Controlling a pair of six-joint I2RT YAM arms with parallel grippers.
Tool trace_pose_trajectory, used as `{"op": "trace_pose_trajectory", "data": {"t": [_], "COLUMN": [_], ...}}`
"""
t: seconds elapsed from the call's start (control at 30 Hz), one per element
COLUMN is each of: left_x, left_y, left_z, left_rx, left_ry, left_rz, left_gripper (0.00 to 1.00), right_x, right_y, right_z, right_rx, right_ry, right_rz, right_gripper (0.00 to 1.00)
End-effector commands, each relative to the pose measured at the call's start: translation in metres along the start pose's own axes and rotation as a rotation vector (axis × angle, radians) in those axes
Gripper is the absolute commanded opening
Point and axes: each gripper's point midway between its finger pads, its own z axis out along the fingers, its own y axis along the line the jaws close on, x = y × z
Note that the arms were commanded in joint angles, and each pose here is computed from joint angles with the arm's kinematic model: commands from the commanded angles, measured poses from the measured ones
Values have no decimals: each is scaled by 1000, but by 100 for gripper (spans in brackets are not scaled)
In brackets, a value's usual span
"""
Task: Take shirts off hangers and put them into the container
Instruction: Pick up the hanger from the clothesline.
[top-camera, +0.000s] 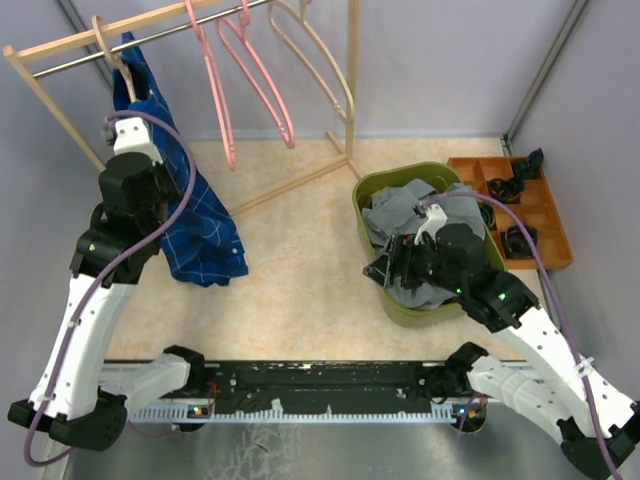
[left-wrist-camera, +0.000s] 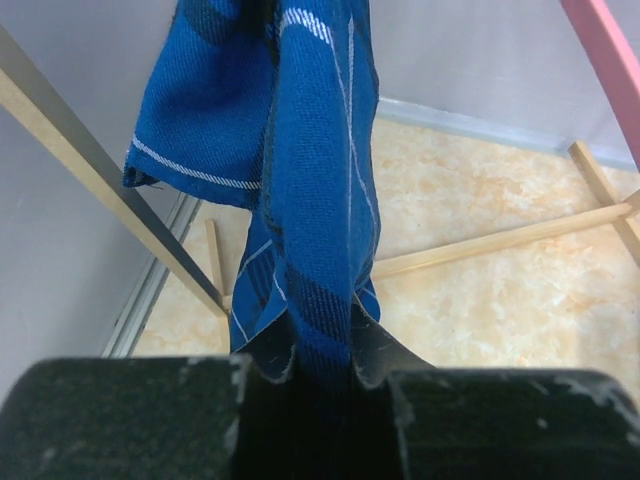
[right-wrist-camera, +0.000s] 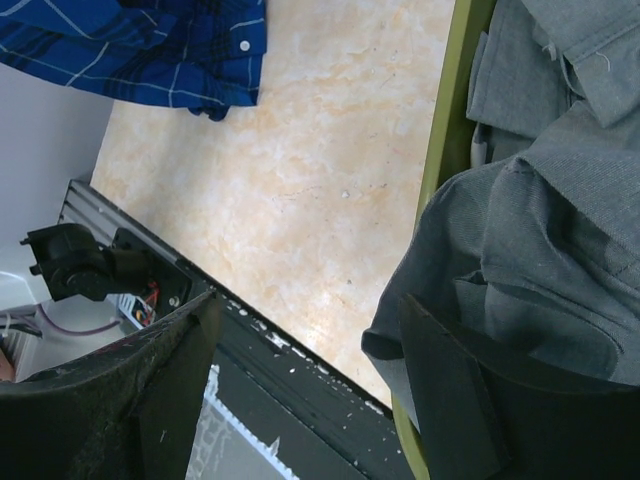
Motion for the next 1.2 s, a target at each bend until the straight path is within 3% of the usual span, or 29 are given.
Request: {"op": "trace_pose_trajectory", "data": {"t": [0.0,0.4,0.53,0.67,0.7,0.8,0.9,0.93,1.0,1.17], "left_x": [-50,-104,-101,-81,-74,-50,-31,-26,-16,-9], "left_y": [-1,12,7,3,4,3,4,4,4,10], "left_z": [-4,-34,-34,-26,-24,-20,-23,-24,-28,-36], "left_rx": [23,42,76,79,74,69,61,60,70,50], "left_ry": [-210,-469,-478,-394,-363,-234,-111,-80,-21,65], "left_rz": [-64,-108,-68,-53,-57,-52,-61,-58,-42,-5], "left_gripper": [0,0,0,0,3,42,67,71,71,46], "right_x": [-2,0,1,1,1,1,2,2,3,6], "right_y": [4,4,4,4,4,3,3,3,3,1], "right_z": [-3,-5,-2,-1,-1,-1,0,0,0,1], "right_rx": [-11,-10,-10,-11,-9,-3,0,0,1,8], "right_ry": [-9,-8,-4,3,5,8,11,13,17,25], "right_rz": [6,25,31,33,33,34,35,36,38,42], "right_gripper": [72,73,73,73,73,73,73,73,73,74]}}
